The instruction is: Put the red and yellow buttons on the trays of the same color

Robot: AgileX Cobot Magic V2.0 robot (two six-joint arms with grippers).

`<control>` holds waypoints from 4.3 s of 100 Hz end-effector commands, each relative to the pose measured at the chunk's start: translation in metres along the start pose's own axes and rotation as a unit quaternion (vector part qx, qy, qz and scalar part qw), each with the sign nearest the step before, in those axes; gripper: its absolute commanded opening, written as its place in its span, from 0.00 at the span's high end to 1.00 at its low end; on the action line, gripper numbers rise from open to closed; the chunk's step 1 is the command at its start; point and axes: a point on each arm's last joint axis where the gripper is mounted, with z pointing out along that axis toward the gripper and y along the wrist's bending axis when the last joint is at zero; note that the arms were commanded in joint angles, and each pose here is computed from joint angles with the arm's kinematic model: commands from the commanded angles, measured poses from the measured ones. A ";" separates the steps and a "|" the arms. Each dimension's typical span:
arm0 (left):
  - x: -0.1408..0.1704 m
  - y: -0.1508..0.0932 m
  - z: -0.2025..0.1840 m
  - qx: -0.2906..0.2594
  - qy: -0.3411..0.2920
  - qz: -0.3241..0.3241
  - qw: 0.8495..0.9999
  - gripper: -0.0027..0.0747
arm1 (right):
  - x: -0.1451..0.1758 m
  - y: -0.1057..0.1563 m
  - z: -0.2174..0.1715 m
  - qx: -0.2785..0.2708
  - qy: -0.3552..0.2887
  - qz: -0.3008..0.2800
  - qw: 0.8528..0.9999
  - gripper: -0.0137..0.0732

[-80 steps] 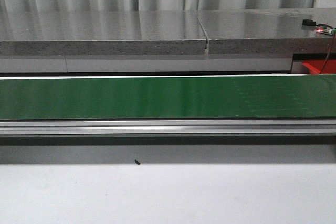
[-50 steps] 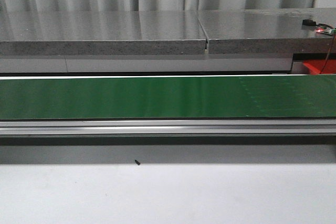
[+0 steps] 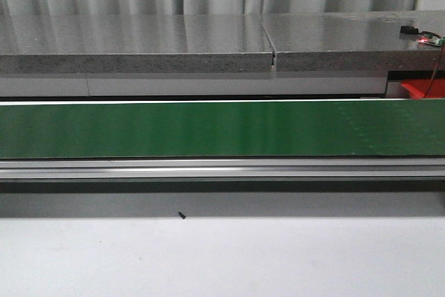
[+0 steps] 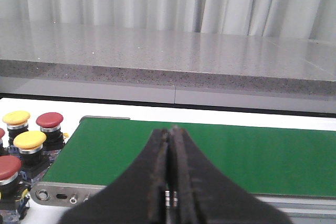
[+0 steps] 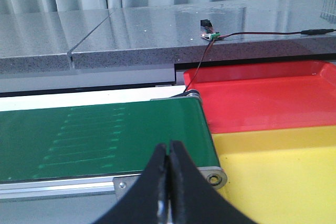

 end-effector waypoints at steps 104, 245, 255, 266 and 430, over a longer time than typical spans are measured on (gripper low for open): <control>-0.078 -0.005 0.044 -0.015 0.177 0.018 0.984 0.86 | -0.013 0.001 -0.003 -0.003 -0.055 -0.008 0.998 0.92; -0.096 0.075 0.099 -0.308 0.425 -0.192 0.829 0.29 | -0.013 0.001 -0.003 -0.003 -0.055 -0.008 0.998 0.92; -0.090 0.083 0.106 -0.316 0.442 -0.199 0.816 0.29 | -0.013 0.001 -0.003 -0.003 -0.055 -0.008 0.998 0.92; -0.085 0.089 0.117 -0.316 0.457 -0.202 0.807 0.29 | -0.013 0.001 -0.003 -0.003 -0.055 -0.008 0.998 0.92; -0.013 0.170 0.219 -0.327 0.549 -0.232 0.733 0.63 | -0.013 0.001 -0.003 -0.003 -0.055 -0.008 0.998 0.92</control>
